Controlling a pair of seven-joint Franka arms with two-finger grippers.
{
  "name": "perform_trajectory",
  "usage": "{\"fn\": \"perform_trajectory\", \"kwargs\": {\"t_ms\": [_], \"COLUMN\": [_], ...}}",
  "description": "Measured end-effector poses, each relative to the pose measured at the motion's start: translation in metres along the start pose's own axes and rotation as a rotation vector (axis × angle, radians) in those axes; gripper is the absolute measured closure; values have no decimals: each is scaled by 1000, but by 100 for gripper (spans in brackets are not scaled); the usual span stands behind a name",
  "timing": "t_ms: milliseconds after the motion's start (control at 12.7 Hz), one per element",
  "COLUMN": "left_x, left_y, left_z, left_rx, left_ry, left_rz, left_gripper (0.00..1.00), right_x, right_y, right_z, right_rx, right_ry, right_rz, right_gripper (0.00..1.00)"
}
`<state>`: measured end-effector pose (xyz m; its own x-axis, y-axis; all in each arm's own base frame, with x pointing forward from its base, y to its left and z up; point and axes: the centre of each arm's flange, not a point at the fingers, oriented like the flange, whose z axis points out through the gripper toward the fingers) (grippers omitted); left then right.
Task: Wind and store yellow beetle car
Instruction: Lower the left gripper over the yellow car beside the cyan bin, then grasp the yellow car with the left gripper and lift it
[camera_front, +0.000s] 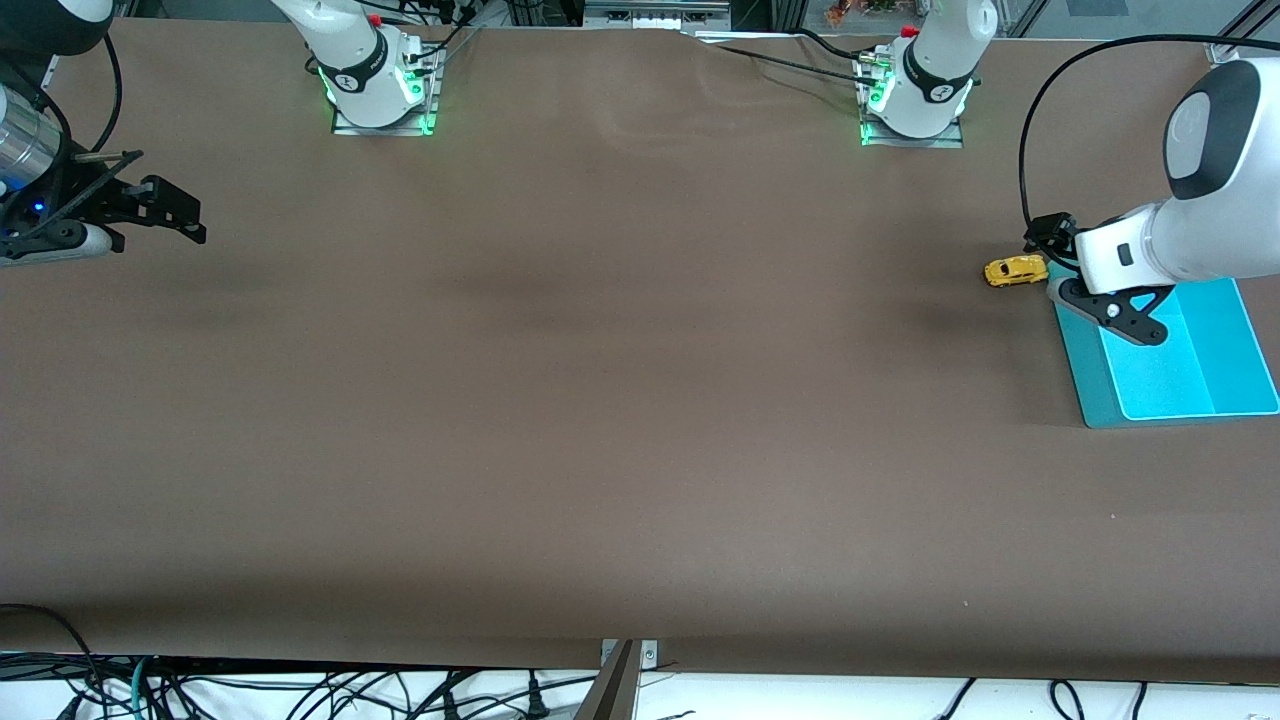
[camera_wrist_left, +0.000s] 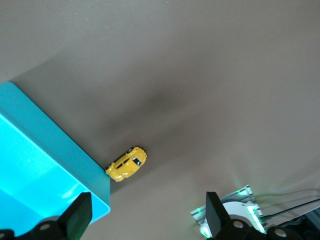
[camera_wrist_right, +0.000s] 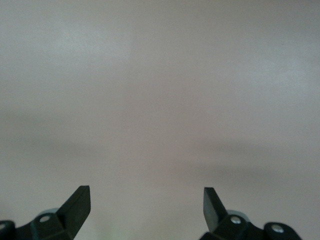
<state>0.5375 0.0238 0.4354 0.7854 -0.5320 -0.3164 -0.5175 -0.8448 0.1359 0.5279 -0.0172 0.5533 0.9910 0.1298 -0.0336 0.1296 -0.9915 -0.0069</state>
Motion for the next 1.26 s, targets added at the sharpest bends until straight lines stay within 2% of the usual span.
{"fn": "perform_trajectory", "kwargs": {"t_ms": [158, 394, 552, 867, 1103, 1261], "left_x": [-9, -35, -52, -59, -61, -65], "left_y": [-14, -49, -60, -31, -26, -34], "left_z": [39, 109, 150, 218, 237, 245], "left_rx": [42, 74, 90, 112, 95, 122], "left_ry": [7, 71, 99, 125, 116, 87], "left_rz": [162, 388, 492, 574, 589, 622], "left_gripper": [0, 0, 0, 0, 0, 0], "right_x": [1, 2, 3, 3, 6, 7], "right_y": [-2, -5, -5, -8, -29, -38], "right_z": [-5, -9, -11, -16, -18, -18], "right_rx": [-1, -3, -3, -4, -6, -7], "right_ry": [10, 19, 22, 25, 26, 26], "right_rz": [-2, -5, -3, 22, 53, 56], "right_gripper": [0, 0, 0, 0, 0, 0]}}
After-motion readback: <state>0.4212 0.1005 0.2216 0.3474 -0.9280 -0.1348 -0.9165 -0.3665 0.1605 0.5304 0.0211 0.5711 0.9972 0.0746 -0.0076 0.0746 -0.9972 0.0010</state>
